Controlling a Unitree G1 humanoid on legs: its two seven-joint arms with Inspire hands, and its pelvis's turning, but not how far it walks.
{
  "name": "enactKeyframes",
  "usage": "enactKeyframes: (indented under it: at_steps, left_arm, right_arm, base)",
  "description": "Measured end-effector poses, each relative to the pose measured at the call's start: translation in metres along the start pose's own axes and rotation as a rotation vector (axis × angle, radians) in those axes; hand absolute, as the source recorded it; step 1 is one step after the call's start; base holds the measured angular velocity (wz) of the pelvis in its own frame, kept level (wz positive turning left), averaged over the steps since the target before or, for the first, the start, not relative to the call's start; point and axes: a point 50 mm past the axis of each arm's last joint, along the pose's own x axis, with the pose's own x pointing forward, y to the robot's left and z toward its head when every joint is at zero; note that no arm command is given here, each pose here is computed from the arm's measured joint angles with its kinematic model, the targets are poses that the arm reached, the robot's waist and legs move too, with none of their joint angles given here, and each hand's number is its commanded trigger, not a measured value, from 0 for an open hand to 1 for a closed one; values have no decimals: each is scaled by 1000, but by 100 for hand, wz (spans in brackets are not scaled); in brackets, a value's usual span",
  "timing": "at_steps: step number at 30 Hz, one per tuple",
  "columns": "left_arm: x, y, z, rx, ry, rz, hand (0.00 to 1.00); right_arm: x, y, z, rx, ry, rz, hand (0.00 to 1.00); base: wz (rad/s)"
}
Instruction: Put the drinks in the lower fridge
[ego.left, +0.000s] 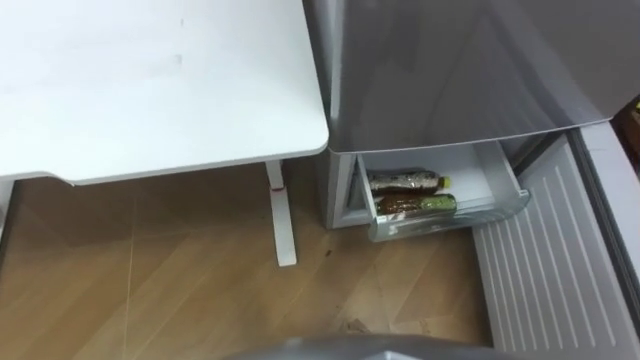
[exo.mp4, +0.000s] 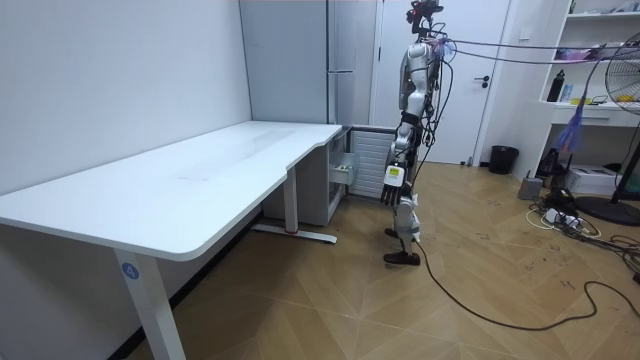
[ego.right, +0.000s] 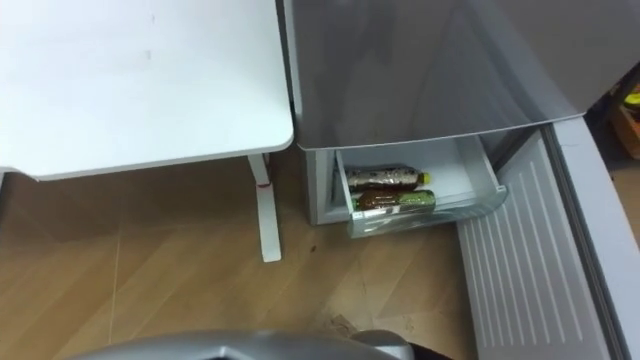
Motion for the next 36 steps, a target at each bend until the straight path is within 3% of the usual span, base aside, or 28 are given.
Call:
enactKeyframes:
  at_steps: [10,20,29,36]
  left_arm:
    - [0,-2,-3,-1,4,-33,0]
    - [0,-3,-1,14,4,-50,0]
    - [1,-1,42,37,-107,-49,0]
    - [3,2,52,16,-108,-54,0]
  right_arm:
    - [0,5,6,357,-6,42,0]
    - [-7,45,53,789,-73,229,0]
    - [-20,81,95,932,-159,403,0]
    - [-27,95,114,969,-199,466,0]
  base:
    - [3]
    - [9]
    - [4]
    - [5]
